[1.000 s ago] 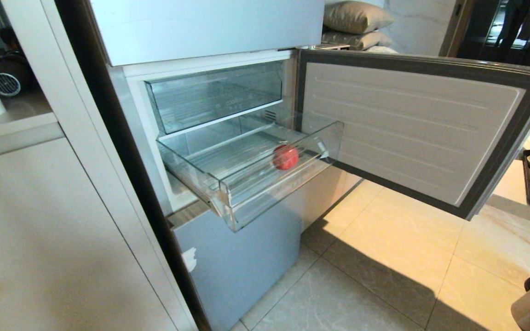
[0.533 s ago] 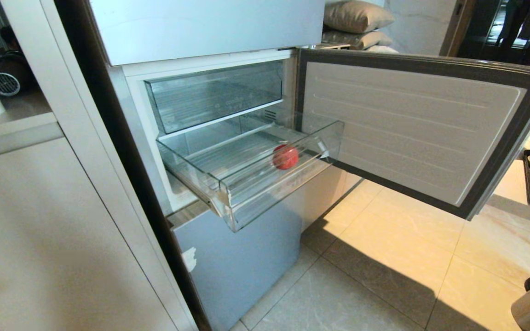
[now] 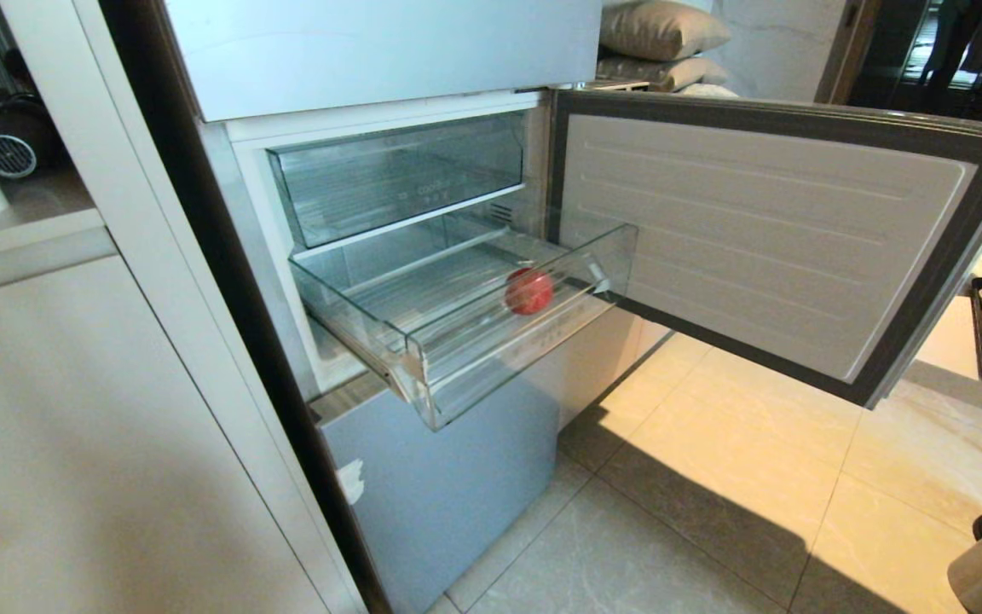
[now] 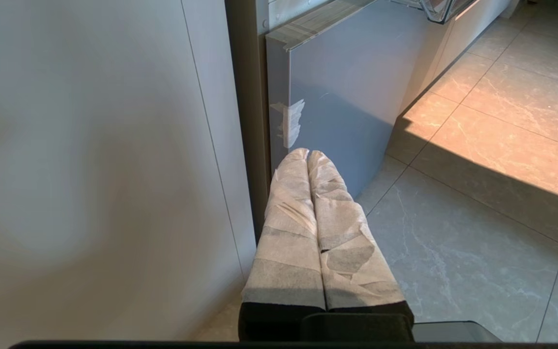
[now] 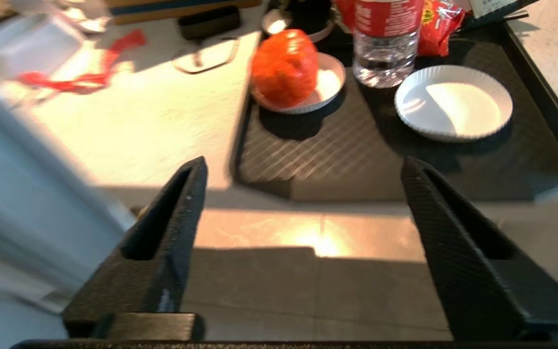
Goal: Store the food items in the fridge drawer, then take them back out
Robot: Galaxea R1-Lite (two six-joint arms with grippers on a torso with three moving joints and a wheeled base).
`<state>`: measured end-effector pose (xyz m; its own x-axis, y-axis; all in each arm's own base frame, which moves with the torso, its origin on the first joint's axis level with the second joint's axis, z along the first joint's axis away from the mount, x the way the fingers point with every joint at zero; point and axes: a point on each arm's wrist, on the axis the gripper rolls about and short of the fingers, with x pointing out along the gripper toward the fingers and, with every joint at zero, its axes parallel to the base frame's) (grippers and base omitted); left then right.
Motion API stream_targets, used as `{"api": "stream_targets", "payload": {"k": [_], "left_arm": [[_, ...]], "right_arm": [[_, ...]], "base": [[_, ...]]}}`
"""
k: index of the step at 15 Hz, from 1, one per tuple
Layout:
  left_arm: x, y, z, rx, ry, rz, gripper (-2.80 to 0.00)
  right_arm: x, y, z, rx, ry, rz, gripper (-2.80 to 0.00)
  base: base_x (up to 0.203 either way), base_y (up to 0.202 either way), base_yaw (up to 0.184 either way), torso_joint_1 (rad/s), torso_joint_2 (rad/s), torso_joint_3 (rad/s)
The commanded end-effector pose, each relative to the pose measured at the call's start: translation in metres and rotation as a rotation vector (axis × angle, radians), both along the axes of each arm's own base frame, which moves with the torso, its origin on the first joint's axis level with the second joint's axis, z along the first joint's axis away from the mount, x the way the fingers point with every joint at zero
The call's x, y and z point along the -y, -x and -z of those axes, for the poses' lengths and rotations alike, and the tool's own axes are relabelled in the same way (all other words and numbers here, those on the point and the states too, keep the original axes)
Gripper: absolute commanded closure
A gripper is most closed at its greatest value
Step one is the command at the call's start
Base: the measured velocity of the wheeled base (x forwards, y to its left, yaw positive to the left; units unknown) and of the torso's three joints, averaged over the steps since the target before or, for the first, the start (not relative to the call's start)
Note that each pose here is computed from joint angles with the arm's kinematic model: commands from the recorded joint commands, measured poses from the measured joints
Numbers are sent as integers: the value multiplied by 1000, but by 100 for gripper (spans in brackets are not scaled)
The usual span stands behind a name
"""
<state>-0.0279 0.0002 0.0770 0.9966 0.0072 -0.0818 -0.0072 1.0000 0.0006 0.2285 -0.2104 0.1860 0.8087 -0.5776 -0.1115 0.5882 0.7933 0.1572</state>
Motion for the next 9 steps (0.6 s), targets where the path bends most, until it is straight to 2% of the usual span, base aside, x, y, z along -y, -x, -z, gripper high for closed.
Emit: {"api": "stream_targets", "payload": {"k": [1, 9], "left_arm": [[0, 0, 0, 1, 0, 0, 0], [0, 0, 0, 1, 1, -1, 0]], "right_arm": [[28, -26, 23, -46, -10, 2, -280], [98, -107, 29, 57, 111, -12, -280]], "base": [[0, 0, 0, 0, 0, 0], [0, 0, 0, 0, 0, 0]]}}
